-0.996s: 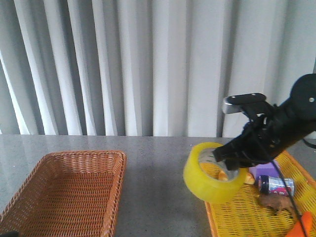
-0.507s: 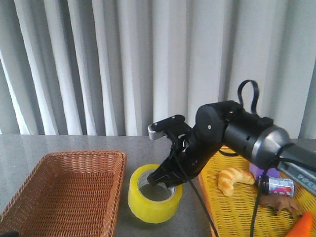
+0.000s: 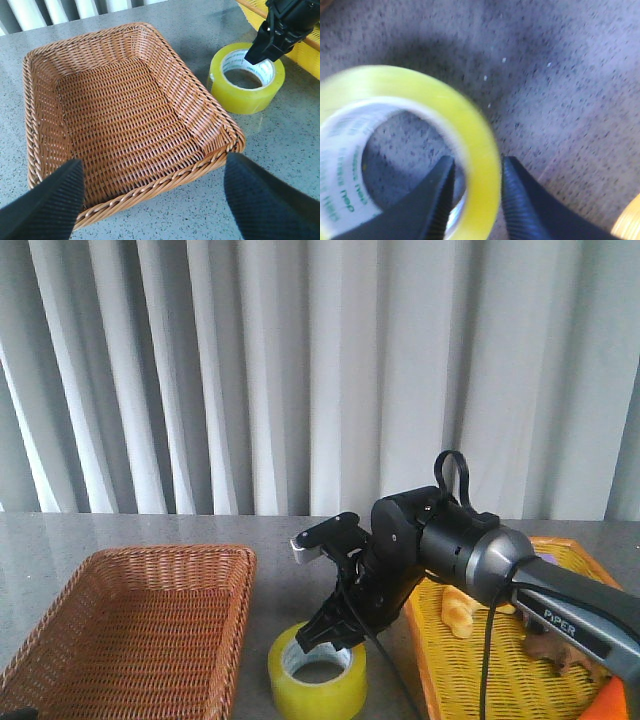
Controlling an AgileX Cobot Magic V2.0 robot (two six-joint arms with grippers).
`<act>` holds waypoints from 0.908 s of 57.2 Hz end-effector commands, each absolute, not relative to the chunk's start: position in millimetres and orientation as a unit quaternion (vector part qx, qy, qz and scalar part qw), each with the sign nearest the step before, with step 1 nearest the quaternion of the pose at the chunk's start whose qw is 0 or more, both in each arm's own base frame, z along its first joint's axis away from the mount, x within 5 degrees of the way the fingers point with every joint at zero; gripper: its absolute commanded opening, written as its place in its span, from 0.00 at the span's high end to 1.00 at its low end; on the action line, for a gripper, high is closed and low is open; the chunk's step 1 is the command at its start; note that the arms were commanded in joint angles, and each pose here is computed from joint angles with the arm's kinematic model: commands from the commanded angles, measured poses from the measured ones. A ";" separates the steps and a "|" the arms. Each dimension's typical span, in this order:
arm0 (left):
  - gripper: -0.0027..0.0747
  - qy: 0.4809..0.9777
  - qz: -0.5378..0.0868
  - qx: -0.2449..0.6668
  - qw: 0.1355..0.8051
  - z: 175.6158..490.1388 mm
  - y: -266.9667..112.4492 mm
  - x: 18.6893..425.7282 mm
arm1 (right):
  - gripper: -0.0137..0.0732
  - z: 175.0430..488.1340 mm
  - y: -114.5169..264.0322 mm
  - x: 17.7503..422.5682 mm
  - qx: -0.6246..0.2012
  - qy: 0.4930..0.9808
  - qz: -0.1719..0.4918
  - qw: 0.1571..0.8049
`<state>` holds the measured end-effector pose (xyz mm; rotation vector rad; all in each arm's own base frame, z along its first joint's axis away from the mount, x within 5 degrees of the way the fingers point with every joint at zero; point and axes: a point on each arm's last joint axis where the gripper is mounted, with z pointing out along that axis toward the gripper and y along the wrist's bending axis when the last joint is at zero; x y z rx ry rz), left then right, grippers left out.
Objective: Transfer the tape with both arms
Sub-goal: 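Release the tape on the table and withdraw the right gripper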
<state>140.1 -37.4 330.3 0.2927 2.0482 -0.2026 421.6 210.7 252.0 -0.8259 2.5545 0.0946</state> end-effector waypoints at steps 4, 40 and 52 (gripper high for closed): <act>0.23 0.823 -0.093 0.112 0.550 347.1 -38.4 142.7 | 0.41 301.3 207.5 417.5 -0.296 0.905 0.043 0.305; 0.23 0.823 -0.093 0.112 0.550 347.1 -38.4 142.7 | 0.39 420.1 110.3 327.6 -0.190 0.875 0.096 0.435; 0.23 0.823 -0.093 0.112 0.550 347.1 -38.4 142.7 | 0.41 386.9 52.8 273.4 -0.112 0.876 0.065 0.464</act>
